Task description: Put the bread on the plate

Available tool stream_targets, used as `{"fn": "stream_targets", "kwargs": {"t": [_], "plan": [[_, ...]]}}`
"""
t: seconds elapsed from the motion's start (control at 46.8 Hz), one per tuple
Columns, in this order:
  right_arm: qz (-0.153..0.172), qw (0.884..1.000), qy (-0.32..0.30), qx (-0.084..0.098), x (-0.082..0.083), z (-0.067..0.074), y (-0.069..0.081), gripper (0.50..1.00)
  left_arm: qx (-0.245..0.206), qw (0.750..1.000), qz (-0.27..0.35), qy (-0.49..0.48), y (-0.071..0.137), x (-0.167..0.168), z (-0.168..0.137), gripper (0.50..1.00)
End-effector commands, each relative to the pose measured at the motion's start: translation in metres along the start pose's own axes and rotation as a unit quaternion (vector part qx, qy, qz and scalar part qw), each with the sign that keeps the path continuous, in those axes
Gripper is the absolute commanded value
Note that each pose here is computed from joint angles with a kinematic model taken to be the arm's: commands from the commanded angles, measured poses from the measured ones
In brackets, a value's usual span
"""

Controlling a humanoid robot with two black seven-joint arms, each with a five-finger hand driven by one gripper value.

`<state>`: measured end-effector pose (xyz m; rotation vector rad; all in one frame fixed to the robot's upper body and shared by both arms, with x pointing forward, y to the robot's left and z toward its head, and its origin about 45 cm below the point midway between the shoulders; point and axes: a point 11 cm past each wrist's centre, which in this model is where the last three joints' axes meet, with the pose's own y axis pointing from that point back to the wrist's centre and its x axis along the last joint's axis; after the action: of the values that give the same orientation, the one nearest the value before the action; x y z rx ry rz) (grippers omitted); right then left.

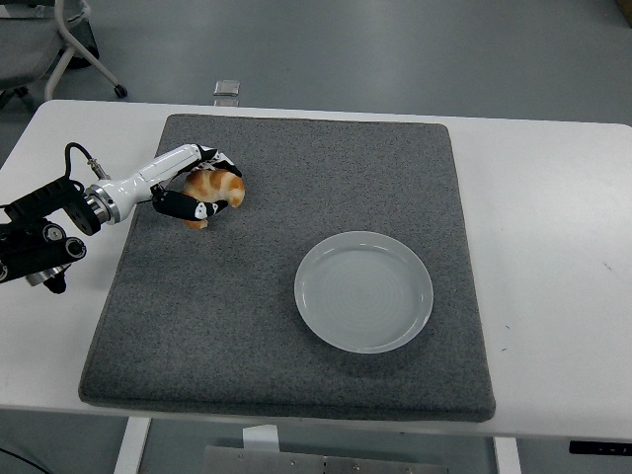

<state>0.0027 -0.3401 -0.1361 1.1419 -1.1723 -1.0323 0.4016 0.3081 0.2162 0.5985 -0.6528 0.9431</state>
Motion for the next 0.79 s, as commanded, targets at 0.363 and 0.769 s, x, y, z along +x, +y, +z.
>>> {"fn": "stream_targets", "kwargs": {"t": [0.363,0.769], "plan": [[0.000,1.000,0.000,0.000,0.000,0.000,0.000,0.930,0.013,0.999,0.040,-0.022,0.012,0.043,-0.007,0.500],[0.000,1.000,0.000,0.000,0.000,0.000,0.000,0.930,-0.009,0.992,0.100,-0.081,0.008,0.142,0.029,0.500]]}}
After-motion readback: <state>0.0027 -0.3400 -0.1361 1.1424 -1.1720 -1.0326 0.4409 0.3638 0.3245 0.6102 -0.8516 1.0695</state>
